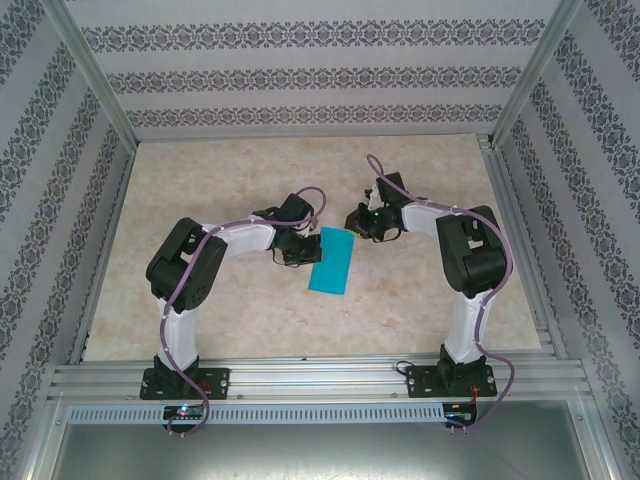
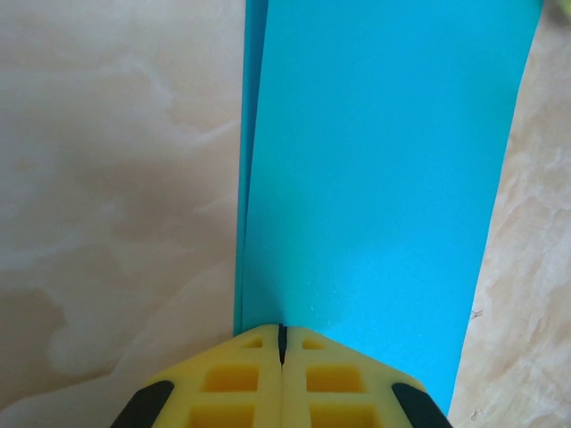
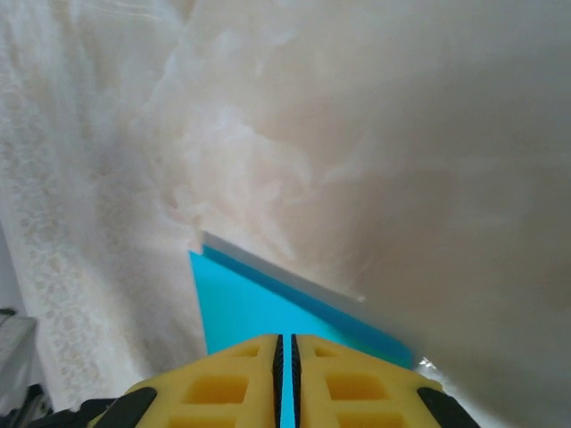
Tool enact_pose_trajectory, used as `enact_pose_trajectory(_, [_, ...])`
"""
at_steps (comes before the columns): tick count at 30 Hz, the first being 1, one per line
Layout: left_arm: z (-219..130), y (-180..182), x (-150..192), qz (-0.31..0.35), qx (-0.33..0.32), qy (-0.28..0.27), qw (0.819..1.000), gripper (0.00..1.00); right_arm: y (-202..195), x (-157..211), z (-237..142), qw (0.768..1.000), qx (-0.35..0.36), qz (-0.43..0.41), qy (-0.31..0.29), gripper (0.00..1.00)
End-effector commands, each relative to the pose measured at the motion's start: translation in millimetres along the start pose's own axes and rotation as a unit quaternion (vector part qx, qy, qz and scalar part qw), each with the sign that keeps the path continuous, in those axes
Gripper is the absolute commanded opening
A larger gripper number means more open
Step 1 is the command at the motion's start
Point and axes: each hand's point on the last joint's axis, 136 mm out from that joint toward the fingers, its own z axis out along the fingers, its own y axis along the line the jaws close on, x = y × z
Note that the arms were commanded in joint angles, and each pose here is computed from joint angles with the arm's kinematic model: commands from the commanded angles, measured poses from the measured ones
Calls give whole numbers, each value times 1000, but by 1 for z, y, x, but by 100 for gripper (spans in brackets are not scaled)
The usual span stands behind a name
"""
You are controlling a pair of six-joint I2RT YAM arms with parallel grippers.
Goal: Fold a paper plane with a square sheet of paper (pick it up from the middle)
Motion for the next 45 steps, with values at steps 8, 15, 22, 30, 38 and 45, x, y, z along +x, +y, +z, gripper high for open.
enact_pose_trajectory(8, [16,44,43,-20,-82,66,994,0,-46,22,13,996,77,40,35,14])
enact_pose_trajectory(15, [15,45,43,-18,-85,66,994,0,5,0,-12,999,7,29,18,15])
enact_pose_trajectory(22, [15,44,43,-19,-85,65,994,0,12,-6,-15,1000,6,26,15,15])
enact_pose_trajectory(30, [15,44,44,-19,-83,66,994,0,-29,6,11,997,41,55,29,15])
enact_pose_trajectory(38, [15,46,45,-19,-86,68,994,0,-36,11,13,995,45,78,42,15])
enact_pose_trajectory(45, [14,45,45,-19,-85,66,994,0,22,0,-33,999,-31,39,2,16])
